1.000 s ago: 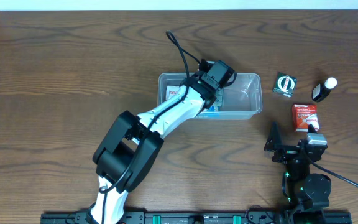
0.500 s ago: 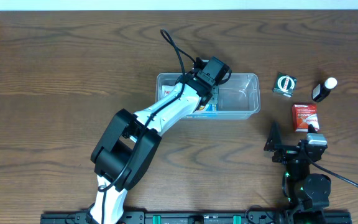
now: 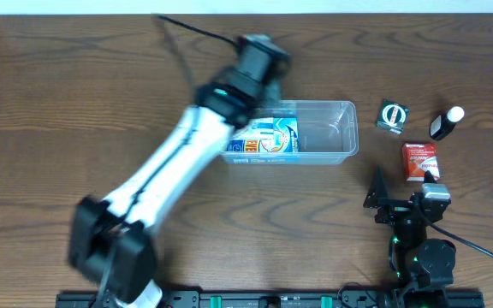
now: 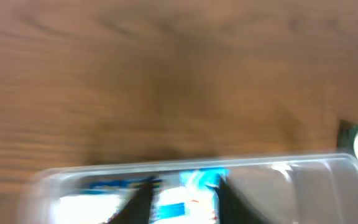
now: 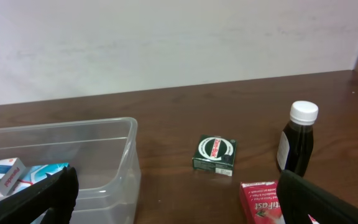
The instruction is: Pack container
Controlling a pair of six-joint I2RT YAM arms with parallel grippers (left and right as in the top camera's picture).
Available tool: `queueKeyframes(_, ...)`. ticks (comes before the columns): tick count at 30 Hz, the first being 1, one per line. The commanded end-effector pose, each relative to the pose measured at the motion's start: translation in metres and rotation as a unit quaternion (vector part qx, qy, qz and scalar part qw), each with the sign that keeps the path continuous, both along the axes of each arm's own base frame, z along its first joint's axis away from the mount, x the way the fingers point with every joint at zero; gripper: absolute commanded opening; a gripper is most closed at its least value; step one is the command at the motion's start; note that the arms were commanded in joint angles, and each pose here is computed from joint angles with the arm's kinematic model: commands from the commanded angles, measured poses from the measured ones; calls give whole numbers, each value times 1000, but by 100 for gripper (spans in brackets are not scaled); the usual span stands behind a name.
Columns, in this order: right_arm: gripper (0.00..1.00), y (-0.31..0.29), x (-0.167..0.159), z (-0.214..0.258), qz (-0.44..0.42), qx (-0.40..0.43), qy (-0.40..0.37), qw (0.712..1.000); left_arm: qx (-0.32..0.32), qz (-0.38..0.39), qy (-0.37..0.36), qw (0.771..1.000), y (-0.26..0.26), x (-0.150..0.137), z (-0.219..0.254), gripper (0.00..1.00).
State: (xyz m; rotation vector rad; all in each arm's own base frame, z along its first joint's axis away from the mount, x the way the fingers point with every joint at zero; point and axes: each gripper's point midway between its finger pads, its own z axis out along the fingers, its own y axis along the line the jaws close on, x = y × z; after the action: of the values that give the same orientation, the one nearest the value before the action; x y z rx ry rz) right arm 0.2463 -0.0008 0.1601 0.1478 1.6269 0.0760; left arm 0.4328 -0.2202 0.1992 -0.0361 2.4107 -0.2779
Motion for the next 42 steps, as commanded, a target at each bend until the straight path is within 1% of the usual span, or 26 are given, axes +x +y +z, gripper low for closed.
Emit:
queueKeyframes(1,99,-2,0,0,-4,-5,0,1000,24,47,-14,998,60,10,24,80)
queueKeyframes(2,99,-2,0,0,-4,-5,0,1000,36,67,-11,997,80,10,26,95)
queueKeyframes(3,99,-2,0,0,-4,-5,0,1000,46,86,-7,995,99,9,27,100)
queueKeyframes(5,99,-2,0,0,-4,-5,0,1000,59,125,7,990,134,8,26,98)
queueKeyframes(9,99,-2,0,0,-4,-5,0,1000,65,173,28,982,180,8,19,98)
queueKeyframes(15,99,-2,0,0,-4,-5,0,1000,65,213,32,974,216,9,19,98)
queueKeyframes(29,99,-2,0,0,-4,-5,0,1000,65,218,33,973,221,9,19,98)
queueKeyframes(34,99,-3,0,24,-6,-2,-49,999,64,218,33,973,221,9,19,98)
queueKeyframes(37,99,-3,0,17,-6,-3,-36,999,65,218,33,973,221,9,19,98)
queueKeyframes(39,99,-2,0,24,-5,5,-51,999,65,218,33,973,221,9,19,98)
queueKeyframes(41,99,2,0,30,10,17,-62,998,65,218,33,973,221,9,19,98)
queueKeyframes(42,99,10,0,33,33,17,-68,997,64,218,33,973,221,9,19,98)
